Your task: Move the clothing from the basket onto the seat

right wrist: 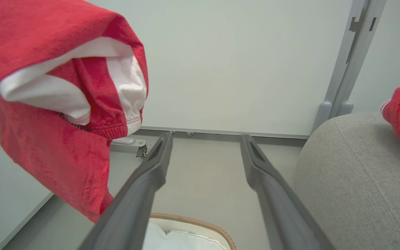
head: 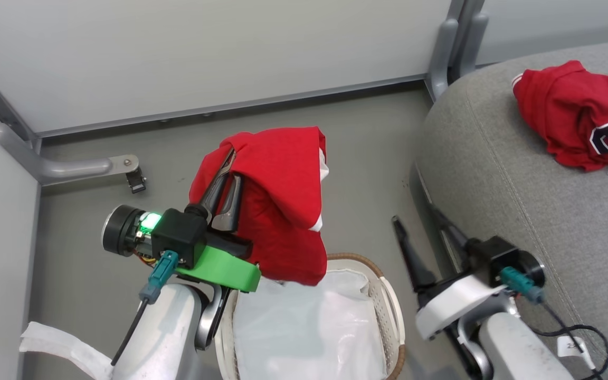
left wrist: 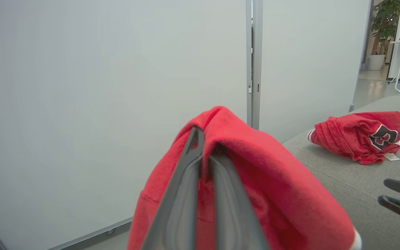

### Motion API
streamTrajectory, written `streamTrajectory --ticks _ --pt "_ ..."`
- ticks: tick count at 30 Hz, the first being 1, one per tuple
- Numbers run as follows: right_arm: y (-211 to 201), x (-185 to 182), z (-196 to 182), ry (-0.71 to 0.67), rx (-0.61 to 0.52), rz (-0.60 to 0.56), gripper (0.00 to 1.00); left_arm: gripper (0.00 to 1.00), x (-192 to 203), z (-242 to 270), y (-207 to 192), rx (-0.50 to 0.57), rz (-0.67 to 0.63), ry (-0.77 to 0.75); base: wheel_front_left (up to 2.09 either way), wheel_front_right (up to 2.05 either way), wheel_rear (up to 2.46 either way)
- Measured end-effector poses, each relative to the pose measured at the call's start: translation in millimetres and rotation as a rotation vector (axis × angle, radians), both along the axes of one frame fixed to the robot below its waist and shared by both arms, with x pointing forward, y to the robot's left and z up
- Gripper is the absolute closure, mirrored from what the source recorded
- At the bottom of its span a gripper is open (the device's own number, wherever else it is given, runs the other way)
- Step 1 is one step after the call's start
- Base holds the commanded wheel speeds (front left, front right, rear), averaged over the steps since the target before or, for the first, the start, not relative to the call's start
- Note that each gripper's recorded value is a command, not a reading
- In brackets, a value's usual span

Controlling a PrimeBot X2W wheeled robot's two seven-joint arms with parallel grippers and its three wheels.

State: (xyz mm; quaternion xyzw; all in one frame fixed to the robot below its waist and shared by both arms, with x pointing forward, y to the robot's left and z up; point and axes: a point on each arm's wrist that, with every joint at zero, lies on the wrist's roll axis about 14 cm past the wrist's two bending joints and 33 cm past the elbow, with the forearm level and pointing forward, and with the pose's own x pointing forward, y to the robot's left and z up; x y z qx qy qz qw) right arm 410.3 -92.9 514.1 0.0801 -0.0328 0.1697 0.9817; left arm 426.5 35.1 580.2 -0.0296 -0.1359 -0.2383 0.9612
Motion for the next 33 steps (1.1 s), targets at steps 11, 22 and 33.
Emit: streamTrajectory --ticks 11,22,33 --pt "130.1 -39.5 40.2 -0.136 -0.054 0.48 0.0 1.0 -16.4 7.2 0.5 -0.005 -0.01 -0.011 0.0 0.0 0.0" --pt "154.8 -18.9 44.2 -0.147 -0.092 0.487 0.0 1.0 -40.1 2.0 -20.3 -0.032 -0.086 0.025 0.0 0.0 0.0" --pt "153.5 -13.1 54.7 -0.13 0.005 0.461 1.0 0.0 -49.3 -1.7 -27.4 -0.031 -0.1 0.04 0.0 0.0 0.0"
